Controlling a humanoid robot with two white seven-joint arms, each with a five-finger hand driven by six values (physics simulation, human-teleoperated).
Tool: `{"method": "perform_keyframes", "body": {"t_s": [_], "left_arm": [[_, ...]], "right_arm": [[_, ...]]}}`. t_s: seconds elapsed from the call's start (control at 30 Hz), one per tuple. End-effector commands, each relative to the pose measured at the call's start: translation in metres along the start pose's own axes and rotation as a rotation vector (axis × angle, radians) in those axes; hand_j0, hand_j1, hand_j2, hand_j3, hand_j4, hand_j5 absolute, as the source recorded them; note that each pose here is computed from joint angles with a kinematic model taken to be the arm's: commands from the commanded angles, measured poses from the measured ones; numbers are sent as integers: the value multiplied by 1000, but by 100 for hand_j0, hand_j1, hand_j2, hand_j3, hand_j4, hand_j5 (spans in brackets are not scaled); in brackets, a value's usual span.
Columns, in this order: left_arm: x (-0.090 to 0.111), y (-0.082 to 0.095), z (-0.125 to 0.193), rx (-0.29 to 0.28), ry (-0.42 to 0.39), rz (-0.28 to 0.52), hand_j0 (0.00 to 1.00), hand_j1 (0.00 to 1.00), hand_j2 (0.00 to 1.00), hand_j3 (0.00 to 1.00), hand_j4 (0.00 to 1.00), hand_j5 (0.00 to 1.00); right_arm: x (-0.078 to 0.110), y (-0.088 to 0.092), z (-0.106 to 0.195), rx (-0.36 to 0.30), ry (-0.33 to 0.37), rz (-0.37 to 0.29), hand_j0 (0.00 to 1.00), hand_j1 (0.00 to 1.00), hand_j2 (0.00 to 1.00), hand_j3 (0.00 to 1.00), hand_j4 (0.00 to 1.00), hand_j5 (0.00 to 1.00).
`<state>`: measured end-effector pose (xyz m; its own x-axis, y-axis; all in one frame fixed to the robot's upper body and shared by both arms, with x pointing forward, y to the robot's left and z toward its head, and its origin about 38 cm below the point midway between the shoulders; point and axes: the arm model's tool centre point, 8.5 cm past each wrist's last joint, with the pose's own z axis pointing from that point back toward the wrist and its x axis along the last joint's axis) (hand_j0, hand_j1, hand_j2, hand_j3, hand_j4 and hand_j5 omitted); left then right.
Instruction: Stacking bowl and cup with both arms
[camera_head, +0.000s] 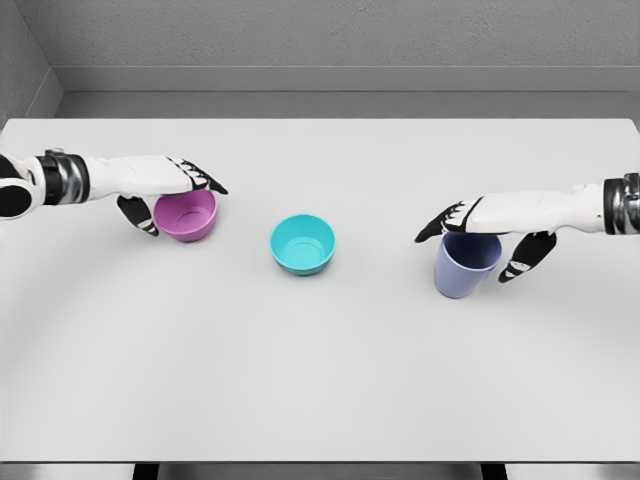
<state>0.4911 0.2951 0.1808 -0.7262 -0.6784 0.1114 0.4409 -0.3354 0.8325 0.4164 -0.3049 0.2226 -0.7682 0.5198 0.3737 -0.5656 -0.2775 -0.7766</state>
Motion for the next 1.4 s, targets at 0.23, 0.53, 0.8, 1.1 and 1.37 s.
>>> {"method": "perform_keyframes", "body": {"t_s": [0.23,0.53,0.8,1.1,1.37], "left_arm": [[0,-1,-3,-2,0,6,100,100,100,100,100,100],[0,-7,-4,-11,1,13,95,95,95,95,95,95],[1,-10,-5,-14,-2,17,78,78,78,78,78,78],[3,-8,-5,-8,-9,11,70,70,70,70,70,70],[26,15,-3,38,-65,-58,69,69,69,69,69,69]], "right_arm": [[-1,-1,2,-3,4,-4,100,100,100,100,100,100],[0,0,1,10,2,-4,100,100,100,100,100,100],[0,-1,2,10,2,-3,100,100,100,100,100,100],[0,-1,2,9,3,-3,100,100,100,100,100,100],[0,-2,2,7,2,0,100,100,100,100,100,100]]}}
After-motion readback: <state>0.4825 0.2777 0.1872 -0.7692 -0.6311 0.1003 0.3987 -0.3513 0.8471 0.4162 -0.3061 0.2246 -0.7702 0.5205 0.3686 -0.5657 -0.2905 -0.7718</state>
